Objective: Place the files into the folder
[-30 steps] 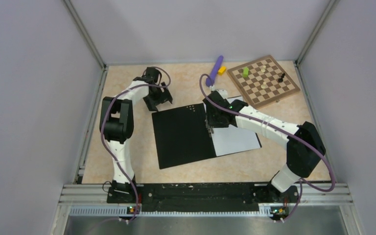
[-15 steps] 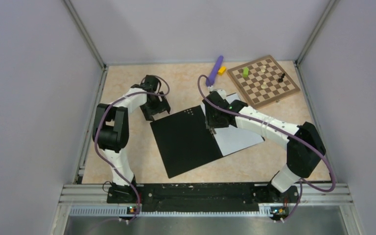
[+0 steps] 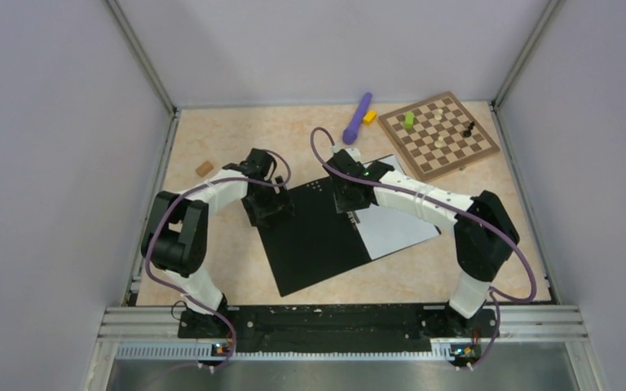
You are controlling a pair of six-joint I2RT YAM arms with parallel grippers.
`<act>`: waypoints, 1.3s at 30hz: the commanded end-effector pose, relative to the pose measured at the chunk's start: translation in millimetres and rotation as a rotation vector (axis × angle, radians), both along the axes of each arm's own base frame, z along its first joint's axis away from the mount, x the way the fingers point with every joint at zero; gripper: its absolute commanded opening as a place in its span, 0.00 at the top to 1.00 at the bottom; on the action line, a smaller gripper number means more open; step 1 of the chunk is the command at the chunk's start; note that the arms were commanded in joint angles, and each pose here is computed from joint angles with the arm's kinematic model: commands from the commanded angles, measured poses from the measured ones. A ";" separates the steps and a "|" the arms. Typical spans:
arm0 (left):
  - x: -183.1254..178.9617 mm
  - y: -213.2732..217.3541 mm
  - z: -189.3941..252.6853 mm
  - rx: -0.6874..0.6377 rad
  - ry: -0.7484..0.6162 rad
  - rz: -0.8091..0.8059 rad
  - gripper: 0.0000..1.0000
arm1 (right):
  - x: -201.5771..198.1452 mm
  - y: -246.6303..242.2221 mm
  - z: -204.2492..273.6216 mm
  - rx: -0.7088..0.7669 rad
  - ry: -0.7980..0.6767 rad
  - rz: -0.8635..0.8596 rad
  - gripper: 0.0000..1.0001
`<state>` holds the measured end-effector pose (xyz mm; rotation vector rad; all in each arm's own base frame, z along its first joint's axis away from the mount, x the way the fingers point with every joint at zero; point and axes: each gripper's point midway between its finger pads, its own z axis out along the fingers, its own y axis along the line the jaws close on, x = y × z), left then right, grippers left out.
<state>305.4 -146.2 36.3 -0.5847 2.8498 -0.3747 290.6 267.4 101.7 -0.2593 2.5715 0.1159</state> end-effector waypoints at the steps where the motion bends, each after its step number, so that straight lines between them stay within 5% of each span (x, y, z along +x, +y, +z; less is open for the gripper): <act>1: 0.4 -13.8 -14.9 -0.045 0.005 0.006 0.13 | 13.4 13.5 7.9 -0.027 -0.026 0.040 0.62; 25: -9.6 -10.5 -42.5 -0.021 0.072 0.003 0.13 | 10.9 4.2 -7.5 -0.083 -0.007 0.041 0.76; 39: -8.8 -10.4 -40.3 -0.021 0.068 0.004 0.13 | 5.6 2.2 -16.5 -0.094 0.020 0.047 0.76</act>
